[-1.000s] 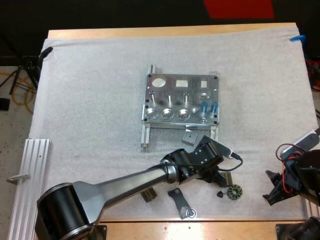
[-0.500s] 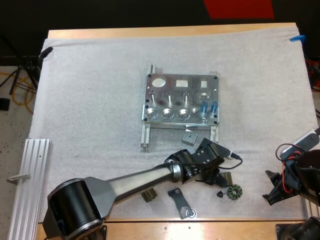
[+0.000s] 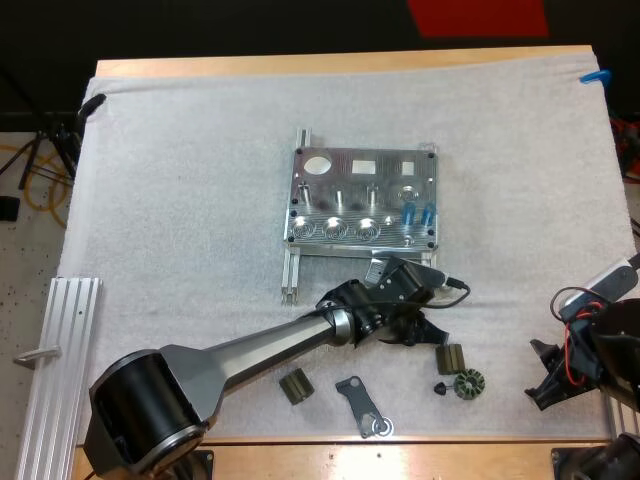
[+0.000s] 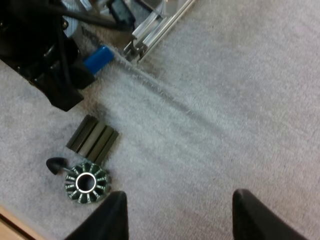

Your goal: Load cells from right to left

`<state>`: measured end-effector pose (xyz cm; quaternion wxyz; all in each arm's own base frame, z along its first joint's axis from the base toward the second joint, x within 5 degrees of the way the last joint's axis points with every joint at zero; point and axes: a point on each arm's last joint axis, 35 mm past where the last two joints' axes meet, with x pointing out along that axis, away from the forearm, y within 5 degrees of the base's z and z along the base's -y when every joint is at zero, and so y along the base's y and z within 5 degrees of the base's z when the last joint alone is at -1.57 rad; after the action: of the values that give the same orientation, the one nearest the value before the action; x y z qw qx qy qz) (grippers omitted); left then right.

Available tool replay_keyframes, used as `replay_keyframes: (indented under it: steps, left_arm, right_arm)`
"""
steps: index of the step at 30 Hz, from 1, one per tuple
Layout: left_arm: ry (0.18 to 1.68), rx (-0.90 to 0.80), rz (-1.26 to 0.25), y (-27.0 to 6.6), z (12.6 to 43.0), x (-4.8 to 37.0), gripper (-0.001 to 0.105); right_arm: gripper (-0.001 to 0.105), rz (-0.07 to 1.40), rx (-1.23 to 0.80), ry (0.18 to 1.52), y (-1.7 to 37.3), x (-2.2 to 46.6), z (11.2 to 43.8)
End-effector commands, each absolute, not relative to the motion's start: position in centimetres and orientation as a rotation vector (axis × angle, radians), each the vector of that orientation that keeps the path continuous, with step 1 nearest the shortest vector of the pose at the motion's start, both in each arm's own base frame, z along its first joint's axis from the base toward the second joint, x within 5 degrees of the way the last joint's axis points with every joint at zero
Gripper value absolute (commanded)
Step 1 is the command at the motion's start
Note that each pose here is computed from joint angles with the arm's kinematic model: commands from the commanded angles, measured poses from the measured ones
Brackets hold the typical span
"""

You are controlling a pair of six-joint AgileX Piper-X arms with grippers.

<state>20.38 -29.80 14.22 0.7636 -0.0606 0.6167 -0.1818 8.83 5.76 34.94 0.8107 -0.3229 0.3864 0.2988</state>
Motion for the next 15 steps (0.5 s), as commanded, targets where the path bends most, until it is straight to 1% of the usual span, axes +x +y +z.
replay_keyframes:
  steps: [1,2,4,5,11,15]
  left_arm:
    - [1.348,-0.141,-0.4,-29.9,14.3,20.4,0.017]
    - [1.348,-0.135,-0.406,-29.9,14.3,20.4,0.014]
    - [1.351,-0.106,-0.448,-30.0,14.3,20.3,0.003]
    - [1.352,-0.097,-0.46,-30.0,14.3,20.3,0.001]
    - [1.362,-0.068,-0.514,-30.0,14.5,20.1,0.0]
    - [1.306,0.014,-0.577,-29.6,16.0,19.9,0.0]
  right_arm:
    - [0.047,0.629,-0.691,0.807,5.7,8.9,35.1]
    - [0.047,0.629,-0.691,0.806,5.7,8.9,35.1]
    - [0.047,0.629,-0.691,0.806,5.7,8.9,35.1]
    - [0.047,0.629,-0.691,0.806,5.7,8.9,35.1]
    - [0.047,0.633,-0.699,0.804,5.7,8.9,35.1]
    - [0.047,0.633,-0.699,0.804,5.7,8.9,35.1]
